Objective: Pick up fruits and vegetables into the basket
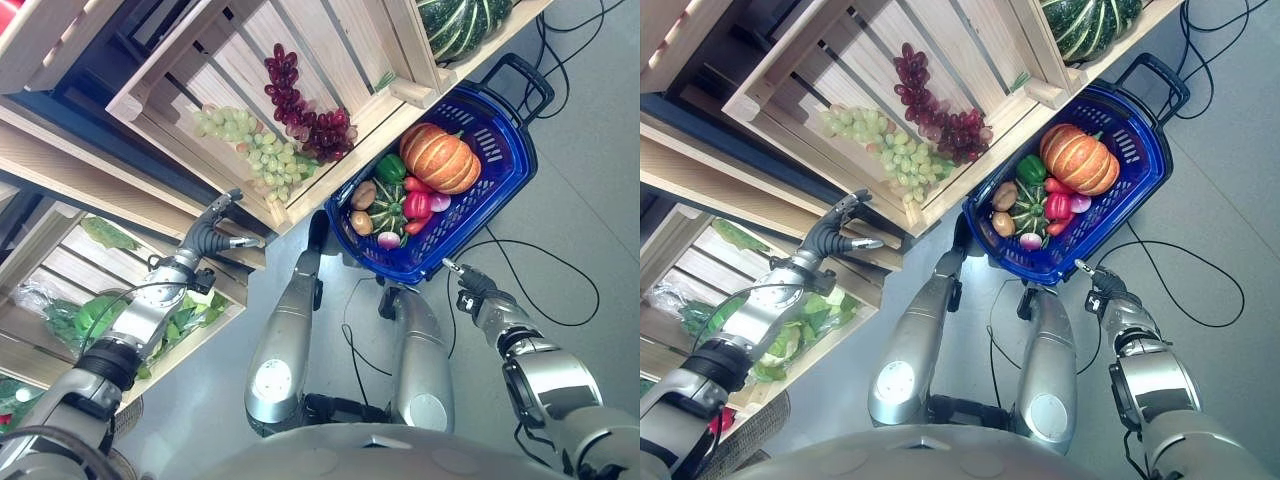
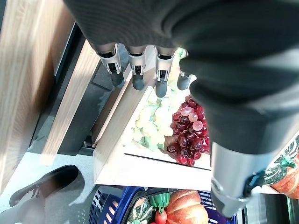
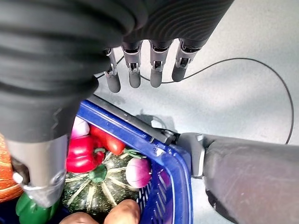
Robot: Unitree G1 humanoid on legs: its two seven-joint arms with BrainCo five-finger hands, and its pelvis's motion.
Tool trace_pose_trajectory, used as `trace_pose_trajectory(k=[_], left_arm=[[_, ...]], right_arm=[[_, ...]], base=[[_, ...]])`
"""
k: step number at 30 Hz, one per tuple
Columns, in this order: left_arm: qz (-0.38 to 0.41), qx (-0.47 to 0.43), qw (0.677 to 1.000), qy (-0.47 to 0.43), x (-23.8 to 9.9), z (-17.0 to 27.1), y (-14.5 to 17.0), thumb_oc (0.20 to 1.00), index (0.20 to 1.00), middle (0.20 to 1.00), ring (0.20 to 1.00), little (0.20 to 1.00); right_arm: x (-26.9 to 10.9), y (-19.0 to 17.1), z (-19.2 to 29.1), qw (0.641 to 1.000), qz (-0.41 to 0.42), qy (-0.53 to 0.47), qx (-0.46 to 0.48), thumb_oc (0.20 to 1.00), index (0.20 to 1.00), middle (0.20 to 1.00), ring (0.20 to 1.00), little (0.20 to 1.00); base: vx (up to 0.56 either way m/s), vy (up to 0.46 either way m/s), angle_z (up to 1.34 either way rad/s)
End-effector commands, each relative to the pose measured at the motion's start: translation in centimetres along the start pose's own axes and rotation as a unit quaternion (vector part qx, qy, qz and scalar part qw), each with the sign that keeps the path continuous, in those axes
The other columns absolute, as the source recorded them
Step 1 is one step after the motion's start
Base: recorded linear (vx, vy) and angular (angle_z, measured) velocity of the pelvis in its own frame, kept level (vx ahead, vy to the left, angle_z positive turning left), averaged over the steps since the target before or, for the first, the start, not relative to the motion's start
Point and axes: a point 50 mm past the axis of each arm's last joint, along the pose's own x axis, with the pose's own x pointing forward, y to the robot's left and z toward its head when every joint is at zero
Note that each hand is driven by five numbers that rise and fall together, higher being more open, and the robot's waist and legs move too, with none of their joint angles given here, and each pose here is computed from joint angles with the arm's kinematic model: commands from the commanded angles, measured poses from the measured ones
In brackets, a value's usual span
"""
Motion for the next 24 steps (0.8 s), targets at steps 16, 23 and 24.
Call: trace_pose_trajectory(k=[16, 23, 24], left_arm=[[-0.198, -0.064, 0.932, -0.296, 0.7, 12.9, -6.5, 1.000, 1.000, 1.000, 1.000, 1.000], [-0.181, -0.055, 0.935, -0.300, 0.7, 12.9, -6.4, 1.000, 1.000, 1.000, 1.000, 1.000], [-0.181, -0.056, 0.935, -0.301, 0.7, 12.9, -6.4, 1.000, 1.000, 1.000, 1.000, 1.000]], right_arm=[[-0.3, -1.7, -1.4, 0.999, -0.025, 0.012, 0.017, 1.000, 1.000, 1.000, 1.000, 1.000], [-0.3, -1.5, -1.7, 0.999, -0.023, 0.016, 0.019, 1.000, 1.000, 1.000, 1.000, 1.000], [-0.3, -1.5, -1.7, 0.999, -0.023, 0.016, 0.019, 1.000, 1.000, 1.000, 1.000, 1.000]], base=[[0.00, -0.007, -0.01], [0.00, 0.000, 0.00], [0.00, 0.000, 0.00]])
